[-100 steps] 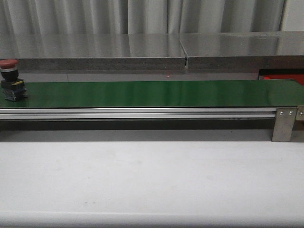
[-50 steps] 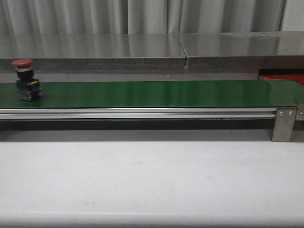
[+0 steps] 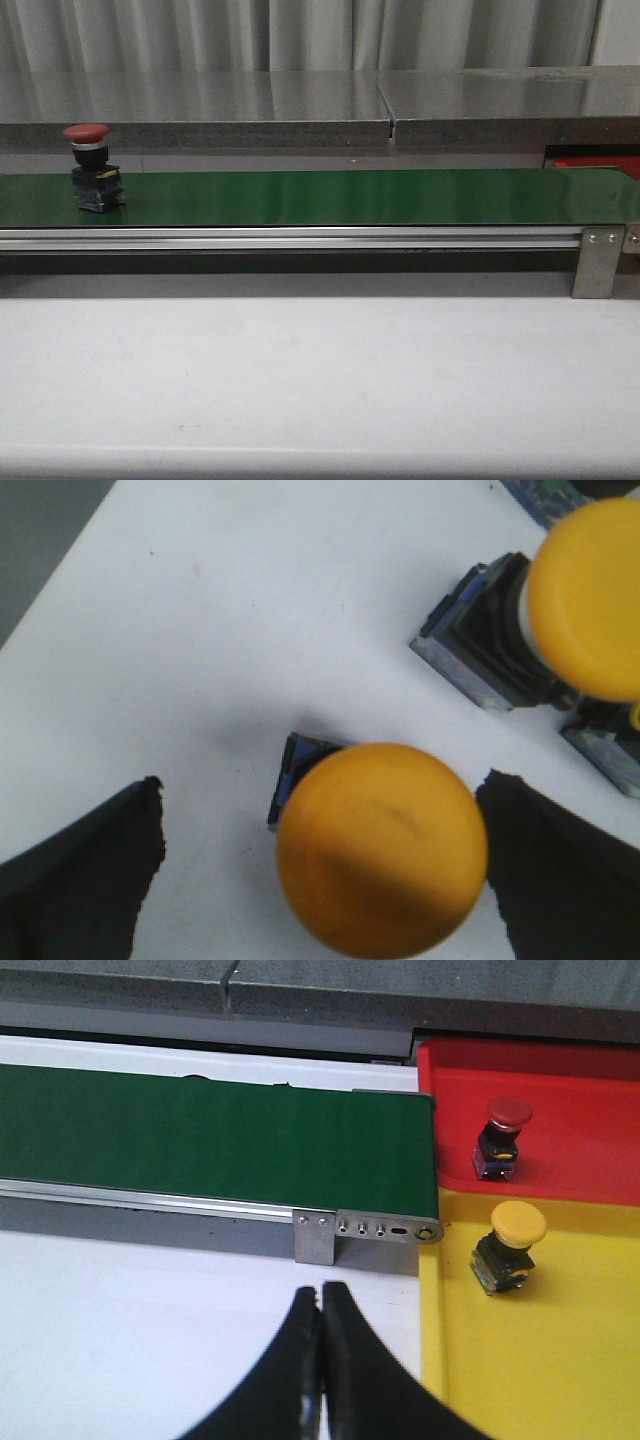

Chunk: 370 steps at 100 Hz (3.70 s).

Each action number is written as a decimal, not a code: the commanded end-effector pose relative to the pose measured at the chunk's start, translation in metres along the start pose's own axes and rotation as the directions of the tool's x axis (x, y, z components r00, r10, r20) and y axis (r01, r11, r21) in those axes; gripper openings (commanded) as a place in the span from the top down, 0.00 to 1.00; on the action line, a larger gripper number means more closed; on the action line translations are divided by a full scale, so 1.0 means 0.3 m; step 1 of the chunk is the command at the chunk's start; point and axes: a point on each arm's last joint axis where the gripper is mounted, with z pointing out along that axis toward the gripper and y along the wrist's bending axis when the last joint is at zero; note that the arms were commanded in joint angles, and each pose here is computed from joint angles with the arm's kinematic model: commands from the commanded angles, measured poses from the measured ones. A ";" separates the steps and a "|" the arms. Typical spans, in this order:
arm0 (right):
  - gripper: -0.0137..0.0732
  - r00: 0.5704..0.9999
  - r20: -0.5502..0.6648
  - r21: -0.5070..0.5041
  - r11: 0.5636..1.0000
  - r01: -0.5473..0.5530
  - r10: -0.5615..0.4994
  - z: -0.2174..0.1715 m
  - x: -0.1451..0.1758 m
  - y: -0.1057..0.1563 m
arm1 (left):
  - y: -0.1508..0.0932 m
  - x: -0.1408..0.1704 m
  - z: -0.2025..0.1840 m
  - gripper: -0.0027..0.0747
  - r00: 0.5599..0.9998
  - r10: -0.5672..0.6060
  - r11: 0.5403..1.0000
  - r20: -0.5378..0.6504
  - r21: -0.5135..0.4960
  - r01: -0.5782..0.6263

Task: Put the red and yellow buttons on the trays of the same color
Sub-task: 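Move the left gripper down to a yellow push-button and grasp it, then set the yellow button on the belt's start and open the left gripper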

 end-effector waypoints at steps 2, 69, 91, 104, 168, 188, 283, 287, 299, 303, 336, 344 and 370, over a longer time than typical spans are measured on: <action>0.92 0.995 0.096 0.014 1.000 -0.001 -0.001 -0.014 -0.047 -0.002 | -0.004 -0.065 -0.119 0.23 0.990 -0.003 1.000 0.140 -0.014 0.005; 0.92 0.995 0.096 0.014 1.000 -0.001 -0.001 -0.014 -0.047 -0.002 | -0.012 -0.085 -0.171 0.99 0.980 -0.018 1.000 0.201 -0.007 0.020; 0.92 0.995 0.096 0.014 1.000 -0.001 -0.001 -0.014 -0.047 -0.002 | -0.040 -0.097 -0.299 0.99 0.967 -0.045 0.999 0.249 0.038 0.037; 0.92 0.995 0.096 0.014 1.000 -0.001 -0.001 -0.014 -0.047 -0.002 | -0.089 -0.101 -0.383 0.99 0.960 -0.061 0.995 0.275 0.093 0.036; 0.92 0.995 0.096 0.014 1.000 -0.001 -0.001 -0.014 -0.047 -0.002 | -0.599 -0.057 -0.484 0.99 0.930 0.204 0.931 0.305 0.235 -0.281; 0.92 0.995 0.096 0.014 1.000 -0.001 -0.001 -0.014 -0.047 -0.002 | -0.616 -0.032 -0.443 0.99 0.933 0.212 0.930 0.290 0.233 -0.284; 0.92 0.995 0.096 0.014 1.000 -0.001 -0.001 -0.014 -0.047 -0.002 | -0.635 0.024 -0.505 0.12 0.906 0.229 0.924 0.356 0.213 -0.317; 0.92 0.995 0.096 0.014 1.000 -0.001 -0.001 -0.014 -0.047 -0.002 | -0.648 0.029 -0.540 0.12 0.894 0.240 0.918 0.379 0.212 -0.336; 0.92 0.995 0.096 0.014 1.000 -0.001 -0.001 -0.014 -0.047 -0.002 | -0.703 0.060 -0.670 0.12 0.849 0.262 0.893 0.458 0.218 -0.393; 0.92 0.995 0.096 0.014 1.000 -0.001 -0.001 -0.014 -0.047 -0.002 | -0.727 0.077 -0.700 0.12 0.832 0.274 0.882 0.482 0.220 -0.418; 0.92 0.995 0.096 0.014 1.000 -0.001 -0.001 -0.014 -0.047 -0.002 | -0.764 0.322 -0.886 0.12 0.712 0.278 0.834 0.645 0.206 -0.512; 0.92 0.995 0.096 0.014 1.000 -0.001 -0.001 -0.014 -0.047 -0.002 | -0.740 0.405 -0.912 0.12 0.700 0.255 0.832 0.668 0.217 -0.510; 0.92 0.995 0.096 0.014 1.000 -0.001 -0.001 -0.014 -0.047 -0.002 | -0.629 0.688 -0.935 0.15 0.659 0.146 0.835 0.738 0.265 -0.482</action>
